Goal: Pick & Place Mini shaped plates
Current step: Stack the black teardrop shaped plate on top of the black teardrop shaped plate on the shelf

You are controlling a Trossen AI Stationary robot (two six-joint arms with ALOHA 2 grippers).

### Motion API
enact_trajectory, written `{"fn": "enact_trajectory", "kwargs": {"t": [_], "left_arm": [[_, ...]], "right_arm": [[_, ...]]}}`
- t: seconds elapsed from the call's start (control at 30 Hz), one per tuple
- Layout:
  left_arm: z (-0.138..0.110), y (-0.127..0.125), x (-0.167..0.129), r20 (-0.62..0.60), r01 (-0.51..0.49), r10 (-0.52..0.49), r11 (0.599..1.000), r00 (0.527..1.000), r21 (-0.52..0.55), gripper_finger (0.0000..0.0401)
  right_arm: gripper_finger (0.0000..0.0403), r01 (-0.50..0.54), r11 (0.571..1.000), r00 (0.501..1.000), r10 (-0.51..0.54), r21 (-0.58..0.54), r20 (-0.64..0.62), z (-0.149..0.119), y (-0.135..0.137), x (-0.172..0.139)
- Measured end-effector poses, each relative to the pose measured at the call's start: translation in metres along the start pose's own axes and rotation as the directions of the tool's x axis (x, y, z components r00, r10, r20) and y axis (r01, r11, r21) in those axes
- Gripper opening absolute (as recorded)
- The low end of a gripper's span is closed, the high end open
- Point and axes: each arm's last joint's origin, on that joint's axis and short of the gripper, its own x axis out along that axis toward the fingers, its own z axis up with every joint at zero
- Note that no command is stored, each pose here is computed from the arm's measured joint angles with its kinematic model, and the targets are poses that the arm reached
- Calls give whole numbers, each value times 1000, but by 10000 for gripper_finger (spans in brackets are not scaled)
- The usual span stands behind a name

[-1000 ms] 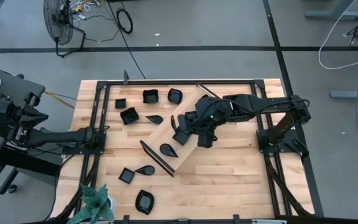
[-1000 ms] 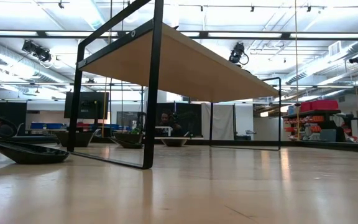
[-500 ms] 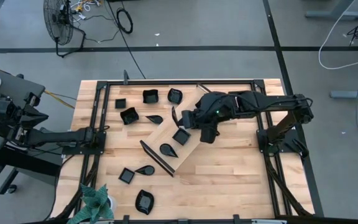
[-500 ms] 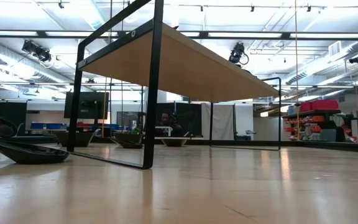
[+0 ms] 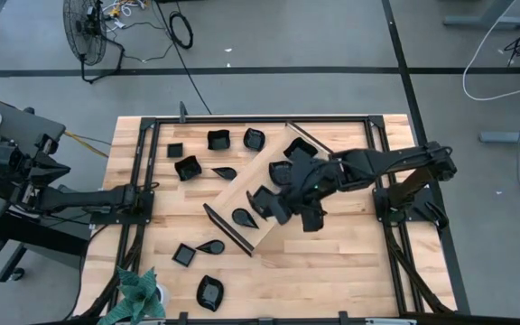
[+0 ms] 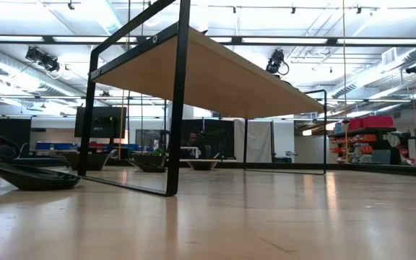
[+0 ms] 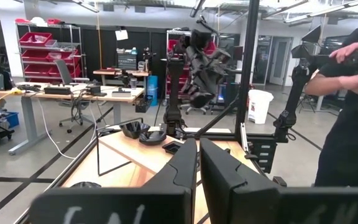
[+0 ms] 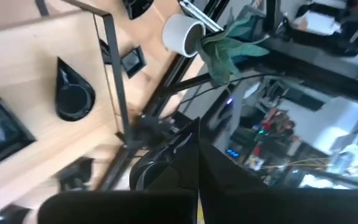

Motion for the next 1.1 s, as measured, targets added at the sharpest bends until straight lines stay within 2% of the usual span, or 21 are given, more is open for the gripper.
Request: {"fn": "enact_trajectory", "kwargs": {"t": [0.17,0.3,0.57,0.83,0.93,1.1], "left_arm": [[0,0,0,0,0,0,1000,1000,0,25],[0,0,0,0,0,0,1000,1000,0,25],[0,0,0,0,0,0,1000,1000,0,25],[0,0,0,0,0,0,1000,1000,0,26],[0,0,0,0,0,0,1000,1000,0,25],[0,0,0,0,-1,1,1000,1000,0,25]], "right_arm": [[0,-24,991,996,13,-131,-84,5,18,26],[0,-118,970,981,81,-213,-175,8,38,44],[0,-278,930,959,257,-239,-116,23,78,62],[0,-251,931,968,237,-267,-85,38,64,59],[0,-229,941,973,214,-248,-87,37,53,58],[0,-250,944,967,232,-216,-104,31,36,62]]}}
